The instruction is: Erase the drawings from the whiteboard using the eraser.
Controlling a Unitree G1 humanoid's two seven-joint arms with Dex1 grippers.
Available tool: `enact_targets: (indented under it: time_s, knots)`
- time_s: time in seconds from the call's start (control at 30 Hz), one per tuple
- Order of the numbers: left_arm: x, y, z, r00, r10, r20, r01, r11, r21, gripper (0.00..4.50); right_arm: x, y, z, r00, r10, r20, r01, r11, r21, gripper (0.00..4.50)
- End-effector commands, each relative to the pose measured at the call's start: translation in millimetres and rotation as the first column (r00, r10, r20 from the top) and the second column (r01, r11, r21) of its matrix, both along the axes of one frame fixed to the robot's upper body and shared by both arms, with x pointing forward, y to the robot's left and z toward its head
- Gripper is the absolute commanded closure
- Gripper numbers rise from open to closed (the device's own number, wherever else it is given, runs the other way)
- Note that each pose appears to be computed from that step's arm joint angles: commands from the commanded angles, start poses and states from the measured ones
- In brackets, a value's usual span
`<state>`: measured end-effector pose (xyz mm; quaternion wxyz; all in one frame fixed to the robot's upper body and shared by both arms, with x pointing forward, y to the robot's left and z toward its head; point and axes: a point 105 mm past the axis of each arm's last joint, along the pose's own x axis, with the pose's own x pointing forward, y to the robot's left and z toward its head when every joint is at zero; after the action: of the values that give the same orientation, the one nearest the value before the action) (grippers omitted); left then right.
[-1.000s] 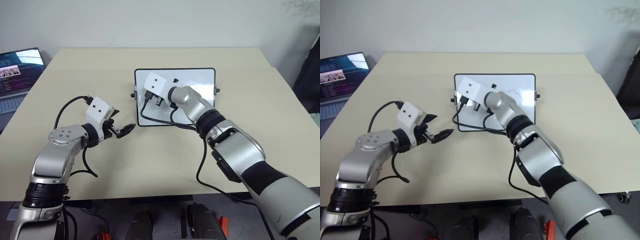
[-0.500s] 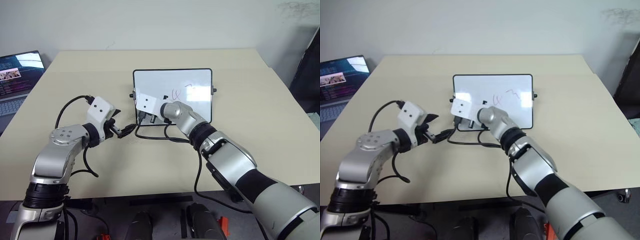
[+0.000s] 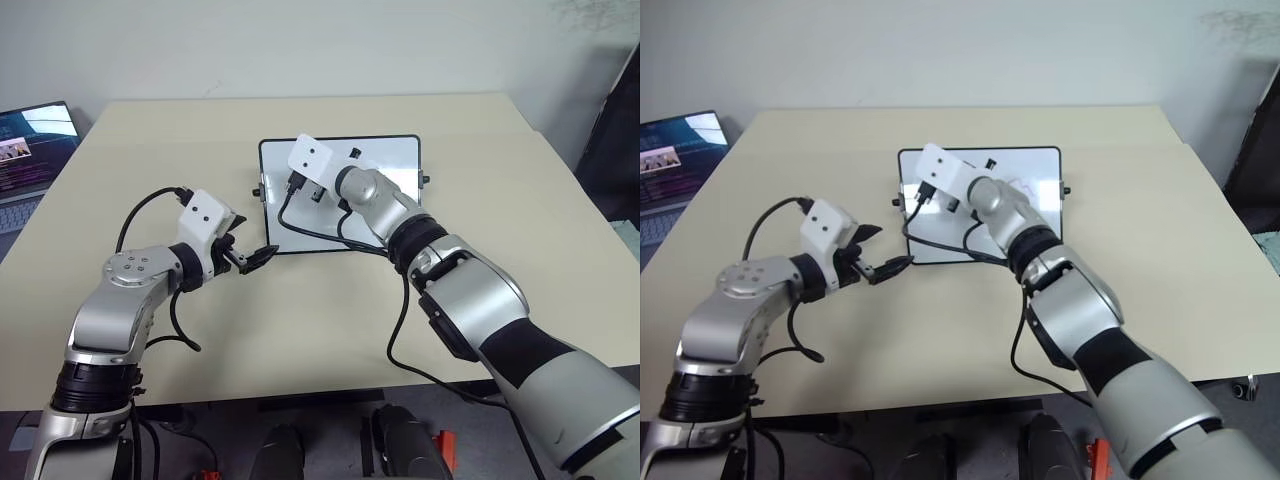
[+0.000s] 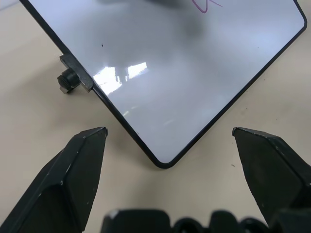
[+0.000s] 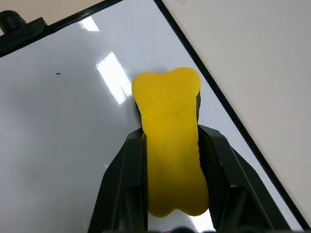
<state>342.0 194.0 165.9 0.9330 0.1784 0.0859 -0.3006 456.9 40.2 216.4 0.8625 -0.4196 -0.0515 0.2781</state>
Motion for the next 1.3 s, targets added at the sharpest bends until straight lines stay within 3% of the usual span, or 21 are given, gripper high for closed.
enact_targets:
  time_s: [0.03, 0.13, 0.43, 0.7, 1.3]
  knots:
    - [-1.0, -5.2, 12.4, 0.999, -0.026, 0.042, 0.026, 1.0, -0.002, 0.0, 0.7, -6.7, 35.1, 0.998, 0.05, 0.031, -0.053, 0.995, 0.086, 3.39]
    - [-0.5, -9.5, 12.6, 0.998, -0.051, 0.037, 0.051, 0.999, -0.005, 0.0, 6.4, -44.2, 50.0, 0.999, 0.047, 0.024, -0.05, 0.992, 0.118, 3.39]
    - [7.7, -26.8, 13.0, 0.993, -0.114, 0.035, 0.115, 0.993, -0.018, 0.0, 7.4, -109.2, 15.5, 0.998, -0.053, -0.038, 0.053, 0.999, 0.007, 3.39]
    - [8.2, -30.9, 11.5, 0.99, -0.141, 0.027, 0.142, 0.99, -0.019, 0.0, -5.7, -93.7, 6.7, 0.998, -0.007, -0.065, 0.006, 1.0, -0.013, 3.39]
    - [6.1, -29.3, 7.1, 0.989, -0.15, 0.005, 0.15, 0.989, -0.008, 0.0, -8.3, -67.1, -7.4, 0.996, 0.024, -0.088, -0.027, 0.999, -0.032, 3.39]
